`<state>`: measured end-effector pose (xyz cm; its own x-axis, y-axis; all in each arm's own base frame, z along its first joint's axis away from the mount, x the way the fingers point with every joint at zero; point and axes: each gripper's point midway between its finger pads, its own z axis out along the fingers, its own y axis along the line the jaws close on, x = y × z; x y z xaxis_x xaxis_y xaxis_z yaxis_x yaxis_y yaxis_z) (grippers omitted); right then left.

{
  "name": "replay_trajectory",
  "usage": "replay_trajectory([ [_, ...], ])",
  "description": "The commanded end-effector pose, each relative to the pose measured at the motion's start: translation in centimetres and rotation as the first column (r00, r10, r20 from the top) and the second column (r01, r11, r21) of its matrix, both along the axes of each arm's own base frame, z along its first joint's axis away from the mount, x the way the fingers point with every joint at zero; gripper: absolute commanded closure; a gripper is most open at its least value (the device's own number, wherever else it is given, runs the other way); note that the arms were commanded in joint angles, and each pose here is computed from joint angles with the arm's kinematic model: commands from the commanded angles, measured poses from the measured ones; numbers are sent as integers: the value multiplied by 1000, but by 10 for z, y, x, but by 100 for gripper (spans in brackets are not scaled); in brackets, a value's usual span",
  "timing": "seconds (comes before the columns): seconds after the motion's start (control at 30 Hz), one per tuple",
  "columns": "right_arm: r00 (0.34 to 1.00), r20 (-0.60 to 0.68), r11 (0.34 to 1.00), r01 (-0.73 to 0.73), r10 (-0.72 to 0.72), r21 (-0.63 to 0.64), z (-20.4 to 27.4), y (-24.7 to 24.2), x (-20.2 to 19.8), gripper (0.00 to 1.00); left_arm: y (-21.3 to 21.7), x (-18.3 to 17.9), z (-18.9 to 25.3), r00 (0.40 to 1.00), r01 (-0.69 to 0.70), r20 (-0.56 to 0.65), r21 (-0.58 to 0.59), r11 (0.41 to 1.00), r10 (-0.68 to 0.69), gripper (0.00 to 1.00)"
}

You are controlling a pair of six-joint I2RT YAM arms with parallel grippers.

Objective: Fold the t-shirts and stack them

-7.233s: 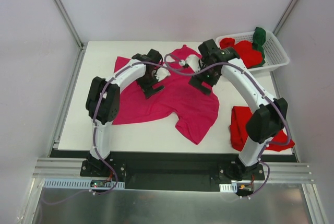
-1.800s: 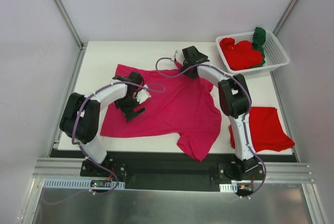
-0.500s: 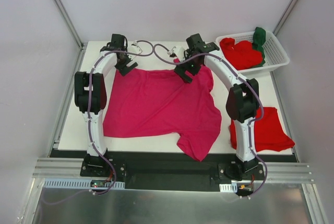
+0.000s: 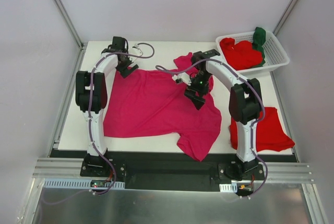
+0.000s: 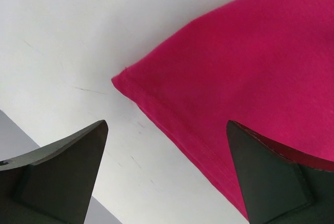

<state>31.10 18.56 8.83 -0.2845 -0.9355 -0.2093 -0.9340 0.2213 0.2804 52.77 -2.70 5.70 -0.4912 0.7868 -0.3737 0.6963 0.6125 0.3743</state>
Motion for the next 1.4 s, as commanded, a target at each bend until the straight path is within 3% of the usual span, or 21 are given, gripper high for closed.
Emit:
replay_trajectory([
  [0.0, 994, -96, 999, -49, 48, -8, 29, -19, -39, 2, -4, 26, 1, 998, 32, 57, -3, 999, -32, 1],
  [0.6, 995, -104, 995, -5, -5, -95, 44, -41, -33, 0, 7, 62, -28, 991, 109, 74, 81, 991, -115, 1],
  [0.7, 994, 41, 977, 112, -106, -183, 25, -52, -7, 3, 16, 59, -25, 991, 107, 72, 93, 990, -114, 1],
  [0.77, 966, 206, 954, 201, -155, -222, 15, -61, 28, 4, 20, 54, -21, 992, 102, 69, 102, 990, -110, 1],
  [0.87, 922, 346, 923, 276, -176, -266, 3, -75, 69, 4, 30, 42, -14, 993, 93, 59, 114, 989, -100, 1],
  [1.0, 811, 552, 918, 348, -194, -188, 4, -74, 133, 4, 37, 27, -6, 994, 87, 53, 112, 990, -93, 1],
  [1.13, 714, 673, 910, 388, -196, -148, 12, -70, 181, 4, 37, 31, 3, 994, 77, 73, 113, 991, -86, 1],
  [1.37, 614, 762, 918, 391, -206, -67, 8, -60, 216, 4, 37, 34, 7, 995, 46, 84, 130, 990, -57, 1],
])
